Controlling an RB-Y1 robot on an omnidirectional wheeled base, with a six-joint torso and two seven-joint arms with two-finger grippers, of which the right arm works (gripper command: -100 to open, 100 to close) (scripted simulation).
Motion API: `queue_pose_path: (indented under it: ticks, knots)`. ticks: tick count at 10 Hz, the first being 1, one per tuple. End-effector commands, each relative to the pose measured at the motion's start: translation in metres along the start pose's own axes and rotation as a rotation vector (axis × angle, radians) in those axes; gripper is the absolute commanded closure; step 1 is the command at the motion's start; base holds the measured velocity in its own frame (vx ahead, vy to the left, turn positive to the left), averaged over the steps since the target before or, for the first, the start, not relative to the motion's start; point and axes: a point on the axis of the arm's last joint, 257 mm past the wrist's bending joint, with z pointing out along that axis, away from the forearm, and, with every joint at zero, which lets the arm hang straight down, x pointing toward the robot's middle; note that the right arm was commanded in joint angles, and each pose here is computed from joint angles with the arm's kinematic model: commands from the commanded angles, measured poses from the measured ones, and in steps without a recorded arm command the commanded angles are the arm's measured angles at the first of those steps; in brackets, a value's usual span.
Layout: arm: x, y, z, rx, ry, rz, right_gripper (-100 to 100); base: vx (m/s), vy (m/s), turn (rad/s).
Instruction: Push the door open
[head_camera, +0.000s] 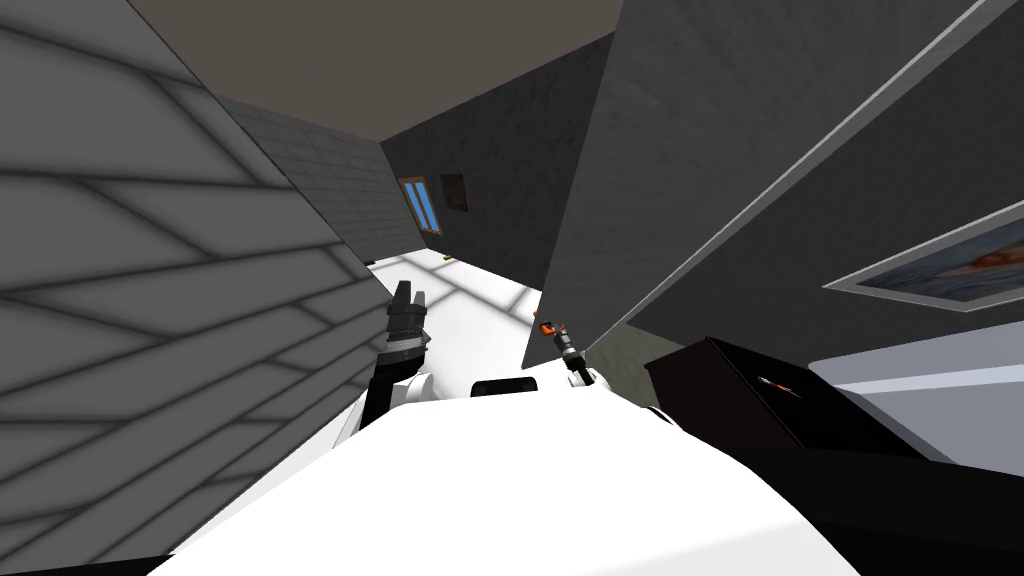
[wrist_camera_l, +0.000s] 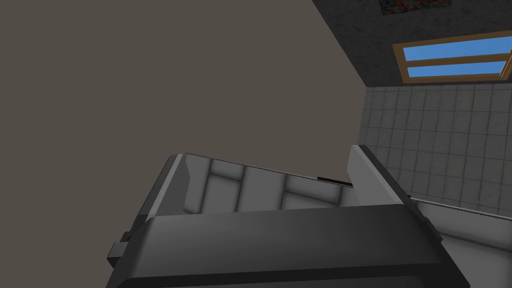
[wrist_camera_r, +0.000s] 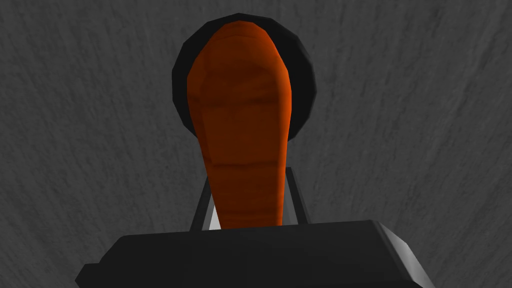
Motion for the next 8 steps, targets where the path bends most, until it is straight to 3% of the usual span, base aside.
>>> queue_pose_path:
  ticks: [1,3,4,6,7,8]
  knots:
    - [-0.01,0.008,0.0114,-0.016,-0.039,-0.004,100,0.145,0.102,-0.022]
    - [-0.017,0.005,0.0193,-0.007,-0.092,0.006,100,0.178,0.095,-0.017]
    - [-0.017,0.005,0.0193,-0.007,-0.092,0.006,100,0.142,0.087,-0.025]
    - [-0.021,0.003,0.0245,0.002,-0.129,0.014,100,0.154,0.085,-0.026]
    - [-0.024,0.002,0.0202,0.006,-0.127,0.009,100,0.074,0.029,-0.023]
    - [-0.033,0.003,0.0196,0.005,-0.154,0.008,100,0.144,0.047,-0.052]
